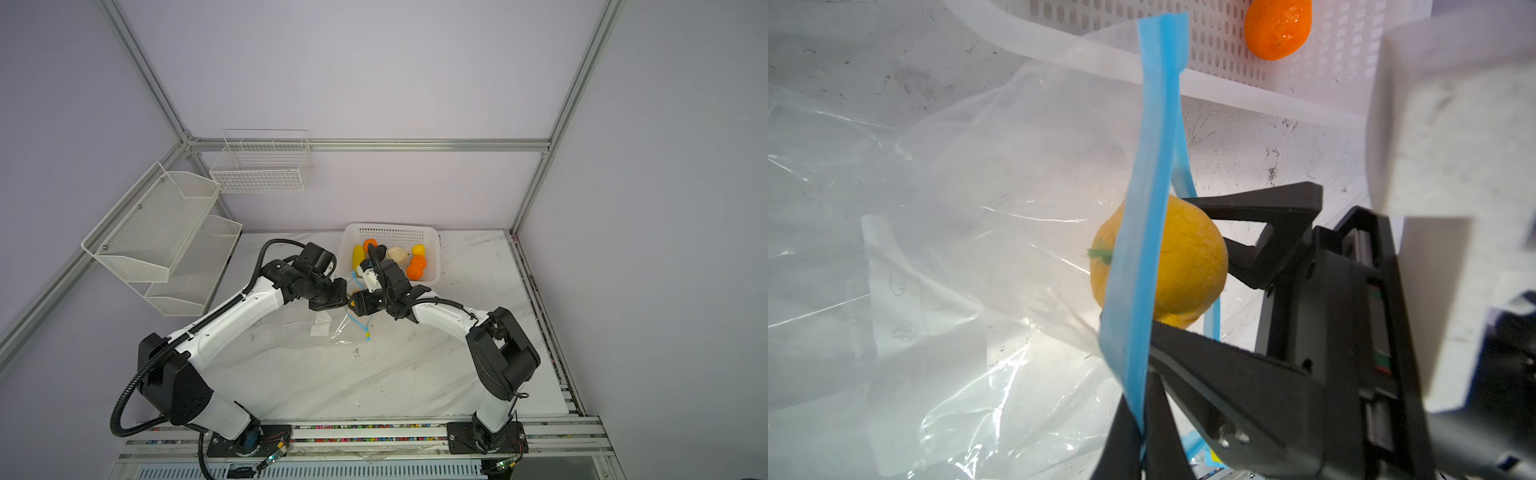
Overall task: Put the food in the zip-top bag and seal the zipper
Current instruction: 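Lower the mango into the bag mouth and open the right gripper, then move the right gripper back over the basket while the left holds the bag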
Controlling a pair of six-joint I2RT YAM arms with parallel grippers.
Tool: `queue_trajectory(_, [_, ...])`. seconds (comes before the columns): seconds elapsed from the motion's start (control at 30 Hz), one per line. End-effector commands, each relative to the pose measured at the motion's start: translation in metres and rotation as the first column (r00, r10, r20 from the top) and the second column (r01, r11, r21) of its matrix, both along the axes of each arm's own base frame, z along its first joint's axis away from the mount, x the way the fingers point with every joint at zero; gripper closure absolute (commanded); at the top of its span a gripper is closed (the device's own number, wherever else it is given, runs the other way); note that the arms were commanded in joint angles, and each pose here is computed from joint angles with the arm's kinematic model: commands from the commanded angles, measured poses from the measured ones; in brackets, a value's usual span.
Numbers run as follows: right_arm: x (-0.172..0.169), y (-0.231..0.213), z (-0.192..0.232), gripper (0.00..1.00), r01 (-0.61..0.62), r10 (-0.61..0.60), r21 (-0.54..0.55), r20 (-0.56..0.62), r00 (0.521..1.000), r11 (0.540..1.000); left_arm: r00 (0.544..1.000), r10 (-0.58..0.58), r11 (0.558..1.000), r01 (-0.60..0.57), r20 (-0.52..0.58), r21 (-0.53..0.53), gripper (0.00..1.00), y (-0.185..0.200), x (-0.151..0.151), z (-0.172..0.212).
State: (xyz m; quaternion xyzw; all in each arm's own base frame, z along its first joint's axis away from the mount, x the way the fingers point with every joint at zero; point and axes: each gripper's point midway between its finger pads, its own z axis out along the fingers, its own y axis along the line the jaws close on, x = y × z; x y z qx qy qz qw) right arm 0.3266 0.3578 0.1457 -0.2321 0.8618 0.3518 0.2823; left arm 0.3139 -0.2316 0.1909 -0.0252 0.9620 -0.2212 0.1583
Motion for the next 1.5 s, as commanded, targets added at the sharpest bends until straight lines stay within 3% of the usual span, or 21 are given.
queue_trajectory(0.0, [-0.001, 0.001, 0.019, 0.26, 0.001, -0.001, 0.010, 0.043, 0.999, 1.000, 1.000, 0.006, 0.999, -0.005, 0.007, -0.032, 1.00, 0.001, -0.005, 0.004])
queue_trajectory(0.43, [0.002, -0.001, 0.036, 0.23, 0.012, -0.013, 0.013, 0.081, 0.997, 1.000, 1.000, 0.026, 1.000, -0.026, -0.001, -0.016, 1.00, 0.007, -0.009, -0.002])
queue_trajectory(0.63, [-0.001, -0.018, 0.074, 0.23, 0.052, -0.051, -0.004, 0.123, 0.991, 0.999, 0.999, 0.049, 0.999, -0.050, -0.012, -0.009, 1.00, 0.013, -0.011, -0.008])
queue_trajectory(0.8, [0.014, -0.041, 0.083, 0.25, 0.139, -0.129, -0.054, 0.160, 0.979, 0.989, 0.998, 0.058, 0.998, -0.058, 0.000, -0.021, 1.00, 0.012, -0.006, -0.006])
queue_trajectory(0.93, [0.036, -0.064, 0.082, 0.26, 0.234, -0.207, -0.115, 0.207, 0.956, 0.965, 0.999, 0.048, 0.999, -0.049, -0.010, -0.021, 1.00, 0.015, -0.006, -0.008])
queue_trajectory(1.17, [0.105, -0.101, 0.071, 0.27, 0.394, -0.336, -0.200, 0.270, 0.902, 0.897, 0.999, 0.049, 0.999, -0.049, -0.021, -0.020, 1.00, 0.018, -0.001, -0.010])
queue_trajectory(1.47, [0.188, -0.114, 0.028, 0.29, 0.435, -0.367, -0.259, 0.271, 0.890, 0.863, 0.998, 0.042, 0.999, -0.043, -0.041, -0.019, 1.00, 0.015, 0.003, -0.014])
